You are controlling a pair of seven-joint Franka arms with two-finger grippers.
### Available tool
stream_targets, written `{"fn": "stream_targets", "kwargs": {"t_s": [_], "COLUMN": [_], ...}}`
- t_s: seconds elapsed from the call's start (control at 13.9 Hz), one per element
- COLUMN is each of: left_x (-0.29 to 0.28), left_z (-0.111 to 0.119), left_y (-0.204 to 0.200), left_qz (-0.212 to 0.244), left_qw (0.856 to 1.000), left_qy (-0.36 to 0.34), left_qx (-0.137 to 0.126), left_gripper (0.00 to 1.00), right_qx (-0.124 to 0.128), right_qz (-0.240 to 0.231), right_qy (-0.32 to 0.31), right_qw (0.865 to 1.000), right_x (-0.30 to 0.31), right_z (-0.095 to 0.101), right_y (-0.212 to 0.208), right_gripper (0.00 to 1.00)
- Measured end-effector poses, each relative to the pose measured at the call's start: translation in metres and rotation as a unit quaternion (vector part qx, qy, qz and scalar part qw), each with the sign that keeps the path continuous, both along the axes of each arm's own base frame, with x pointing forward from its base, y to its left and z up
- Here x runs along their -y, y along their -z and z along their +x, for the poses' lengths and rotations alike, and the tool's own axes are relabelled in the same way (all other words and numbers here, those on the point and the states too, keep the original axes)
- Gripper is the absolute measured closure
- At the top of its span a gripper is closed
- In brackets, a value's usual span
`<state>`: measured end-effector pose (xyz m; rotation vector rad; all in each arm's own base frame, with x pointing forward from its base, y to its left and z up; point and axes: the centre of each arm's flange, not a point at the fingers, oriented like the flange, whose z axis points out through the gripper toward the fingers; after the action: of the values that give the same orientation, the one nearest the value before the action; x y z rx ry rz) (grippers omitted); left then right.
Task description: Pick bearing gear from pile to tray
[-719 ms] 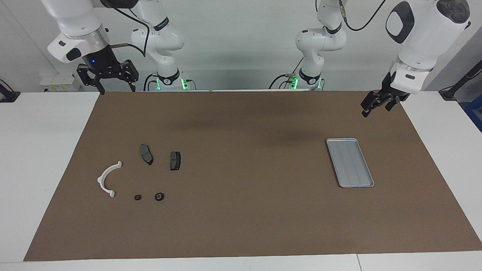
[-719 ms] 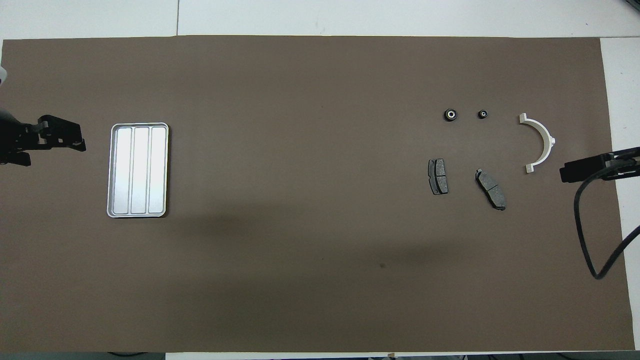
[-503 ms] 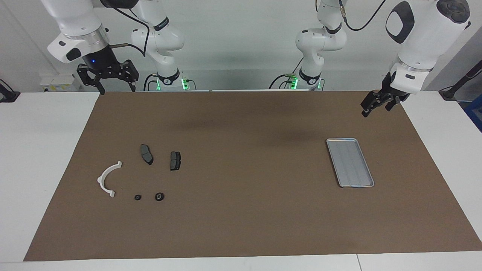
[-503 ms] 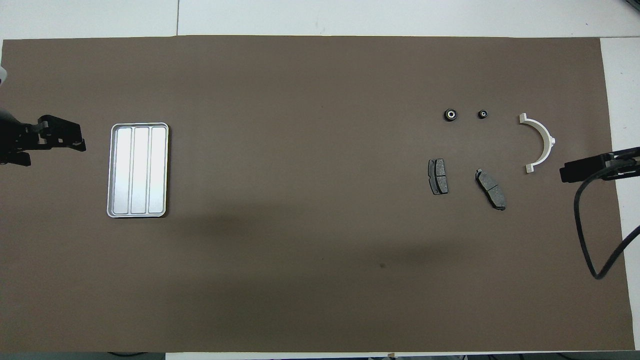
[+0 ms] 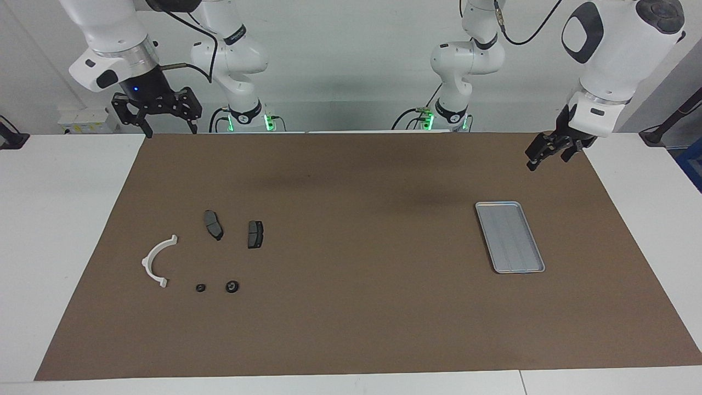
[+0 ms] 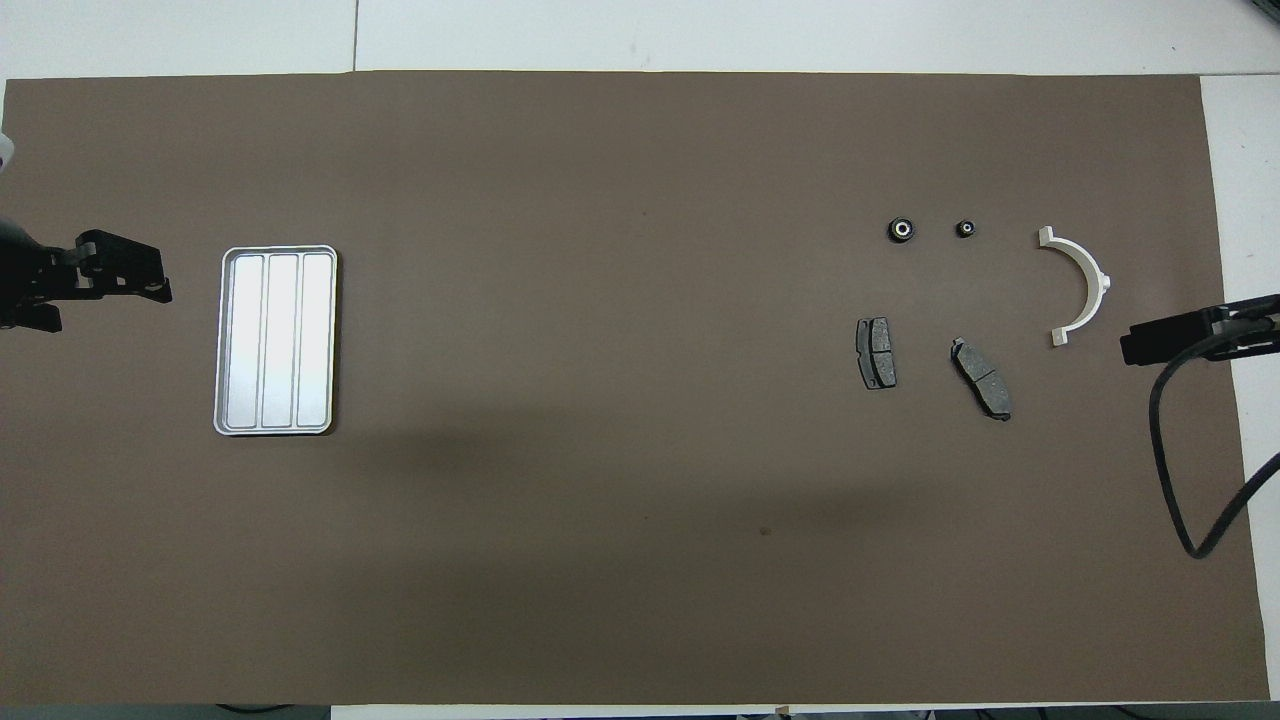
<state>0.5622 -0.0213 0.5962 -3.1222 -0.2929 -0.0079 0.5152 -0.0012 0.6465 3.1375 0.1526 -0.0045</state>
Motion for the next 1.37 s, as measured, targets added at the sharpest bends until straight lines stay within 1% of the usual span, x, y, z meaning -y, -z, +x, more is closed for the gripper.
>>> {"fn": "stream_targets", "kwargs": {"t_s": [0.57, 0.79, 0.93, 1.29, 1.37], "left_x": [0.0, 0.0, 0.0, 0.0, 0.0], "left_z": [0.0, 0.0, 0.0, 0.0, 0.0], "left_y": [0.0, 0.0, 0.0, 0.0, 0.0], "left_qz": [0.0, 0.0, 0.0, 0.0, 0.0], "left_qw": [1.0, 1.0, 1.0, 1.0, 1.0], "left_qy": [0.0, 0.0, 0.0, 0.0, 0.0], "left_qx": [0.0, 0.0, 0.0, 0.0, 0.0], "left_gripper": [0.0, 0.0, 0.0, 0.0, 0.0], "right_qx": [0.002, 0.014, 0.015, 0.009, 0.015], "right_qz": [0.0, 0.0, 0.0, -0.001, 0.0], "right_qy": [0.003, -0.001, -0.004, -0.006, -0.006], "right_qw": [1.0, 1.0, 1.0, 1.0, 1.0], "right_x": [0.003, -0.001, -0.004, -0.007, -0.007], "right_z": [-0.001, 0.002, 0.002, 0.003, 0.006], "right_y": [-0.002, -0.004, -0.004, 0.005, 0.01], "right_gripper": [0.0, 0.0, 0.0, 0.0, 0.0]}}
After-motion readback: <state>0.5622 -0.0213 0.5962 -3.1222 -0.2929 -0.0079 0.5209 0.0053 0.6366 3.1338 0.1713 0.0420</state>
